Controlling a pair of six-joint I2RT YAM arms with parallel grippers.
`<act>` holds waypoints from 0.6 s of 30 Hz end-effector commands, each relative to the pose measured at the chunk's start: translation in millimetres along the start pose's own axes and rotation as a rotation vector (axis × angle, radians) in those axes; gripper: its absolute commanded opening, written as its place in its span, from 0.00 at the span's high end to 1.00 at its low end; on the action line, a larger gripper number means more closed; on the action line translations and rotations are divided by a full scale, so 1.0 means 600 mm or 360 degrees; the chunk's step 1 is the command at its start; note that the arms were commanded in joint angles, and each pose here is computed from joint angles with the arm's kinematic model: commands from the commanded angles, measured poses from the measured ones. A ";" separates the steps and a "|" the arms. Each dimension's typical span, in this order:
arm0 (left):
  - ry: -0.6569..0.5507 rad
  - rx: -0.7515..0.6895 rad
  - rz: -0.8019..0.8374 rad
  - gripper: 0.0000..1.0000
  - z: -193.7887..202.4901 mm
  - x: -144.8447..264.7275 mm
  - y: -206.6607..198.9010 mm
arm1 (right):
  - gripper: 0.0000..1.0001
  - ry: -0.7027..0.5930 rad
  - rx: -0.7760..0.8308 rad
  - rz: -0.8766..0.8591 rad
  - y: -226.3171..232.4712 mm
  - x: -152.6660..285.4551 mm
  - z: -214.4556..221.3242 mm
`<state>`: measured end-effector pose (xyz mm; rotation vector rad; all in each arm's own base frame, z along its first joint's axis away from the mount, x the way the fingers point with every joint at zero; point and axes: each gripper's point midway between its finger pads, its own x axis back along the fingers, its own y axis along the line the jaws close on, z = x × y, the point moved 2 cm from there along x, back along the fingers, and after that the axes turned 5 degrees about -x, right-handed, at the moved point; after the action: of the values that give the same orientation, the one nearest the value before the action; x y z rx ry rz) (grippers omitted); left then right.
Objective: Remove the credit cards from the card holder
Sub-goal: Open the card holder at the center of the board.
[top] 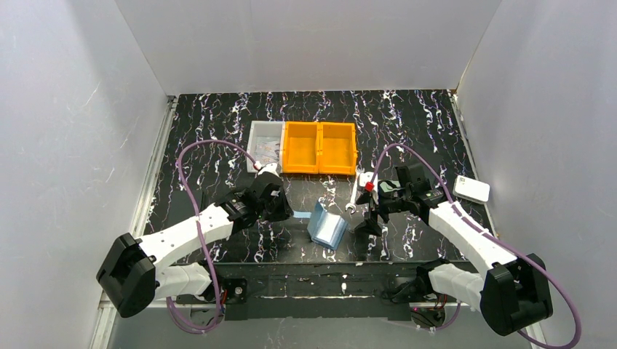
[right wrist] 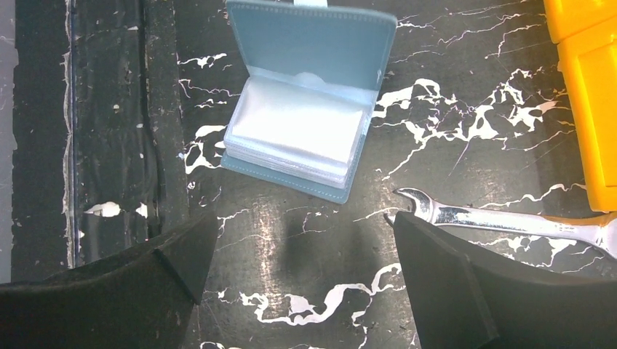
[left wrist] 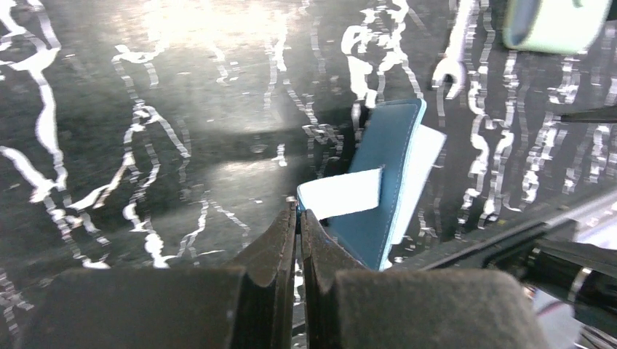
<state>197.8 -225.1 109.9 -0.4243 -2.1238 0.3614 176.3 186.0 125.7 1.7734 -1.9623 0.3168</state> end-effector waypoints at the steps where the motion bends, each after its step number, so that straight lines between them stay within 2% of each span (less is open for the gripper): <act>1: 0.0011 -0.0093 -0.0290 1.00 0.001 0.018 0.058 | 0.00 -0.0028 0.0028 -0.0024 0.007 0.003 0.000; 8: 0.0067 -0.0036 -0.0373 1.00 0.030 0.022 0.086 | 0.00 -0.0012 0.0028 -0.0004 0.001 0.010 0.003; 10: 0.0019 -0.0003 -0.0371 0.92 0.027 0.035 0.089 | 0.00 -0.0019 0.0026 0.0009 -0.001 0.015 0.004; 11: -0.0006 0.0012 -0.0376 0.83 0.025 0.042 0.091 | 0.00 -0.0022 0.0025 0.0014 -0.002 0.017 0.004; 15: -0.0098 0.0068 -0.0402 0.62 0.017 0.073 0.102 | 0.00 -0.0044 0.0007 0.0030 -0.006 0.026 0.004; 18: -0.0157 0.0091 -0.0341 0.57 0.012 0.095 0.098 | 0.00 -0.0050 -0.0009 0.0026 -0.006 0.030 0.006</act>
<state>178.4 -167.9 117.2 -0.2092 -2.1847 0.3068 182.6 168.9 123.5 1.7213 -1.9947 0.3072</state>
